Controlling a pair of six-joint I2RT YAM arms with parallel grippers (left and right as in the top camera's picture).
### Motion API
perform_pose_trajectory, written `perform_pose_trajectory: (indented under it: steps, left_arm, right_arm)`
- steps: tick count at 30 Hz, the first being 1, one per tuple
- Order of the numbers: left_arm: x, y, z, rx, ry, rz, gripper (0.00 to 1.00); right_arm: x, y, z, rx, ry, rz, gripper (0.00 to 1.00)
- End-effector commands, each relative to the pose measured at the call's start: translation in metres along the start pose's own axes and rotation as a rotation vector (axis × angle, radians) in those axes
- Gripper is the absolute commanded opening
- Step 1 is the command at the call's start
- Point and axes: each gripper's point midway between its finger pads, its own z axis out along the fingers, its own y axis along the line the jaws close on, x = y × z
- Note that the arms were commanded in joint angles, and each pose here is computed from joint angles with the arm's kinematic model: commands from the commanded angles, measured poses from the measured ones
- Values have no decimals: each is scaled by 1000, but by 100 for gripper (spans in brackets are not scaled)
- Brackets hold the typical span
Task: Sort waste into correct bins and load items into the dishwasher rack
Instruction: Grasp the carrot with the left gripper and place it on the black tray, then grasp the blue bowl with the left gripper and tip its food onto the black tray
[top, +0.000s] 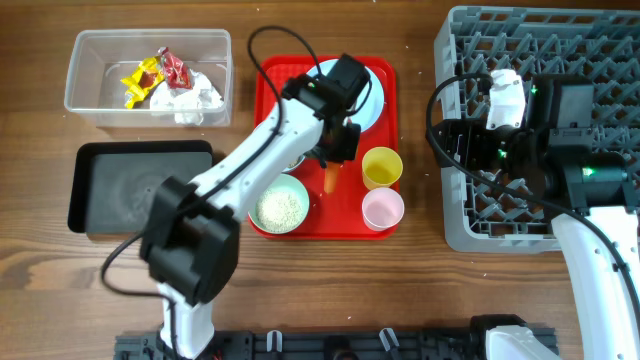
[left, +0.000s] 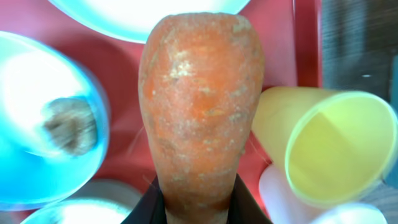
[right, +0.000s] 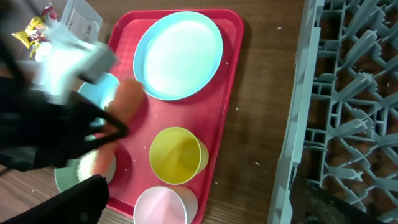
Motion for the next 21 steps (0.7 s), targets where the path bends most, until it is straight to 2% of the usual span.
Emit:
perform_pose_trajectory:
  steps: [1, 3, 8, 10, 12, 13, 15, 18, 20, 21]
  left_arm:
    - [-13, 40, -66, -106, -139, -41, 8]
    - [-6, 92, -84, -149, -110, -165, 6]
    - [25, 259, -102, -293, -38, -626, 6]
    - [55, 325, -109, -324, -25, -822, 4]
    - [89, 366, -104, -333, 2, -966, 4]
    - [112, 383, -89, -282, 25, -1061, 4]
    - [139, 387, -60, -164, 57, -1167, 4]
    - [163, 382, -9, -117, 67, -1205, 4]
    - [169, 380, 13, -117, 44, -1221, 9]
    - [170, 381, 15, -119, 38, -1219, 17]
  right_arm:
    - [-7, 0, -4, 11, -21, -23, 96]
    - [-8, 0, -4, 11, -23, -24, 96]
    - [-9, 0, -4, 11, -26, -25, 96]
    - [-8, 0, -4, 11, -25, -25, 97]
    - [-9, 0, -4, 11, -27, -25, 98]
    - [-9, 0, -4, 11, -29, -26, 99]
    - [-10, 1, -4, 10, -33, -27, 99]
    - [-13, 1, -4, 10, -44, -31, 100]
    - [-13, 1, -4, 10, -43, -30, 99]
    - [-13, 1, -4, 10, -43, -30, 99]
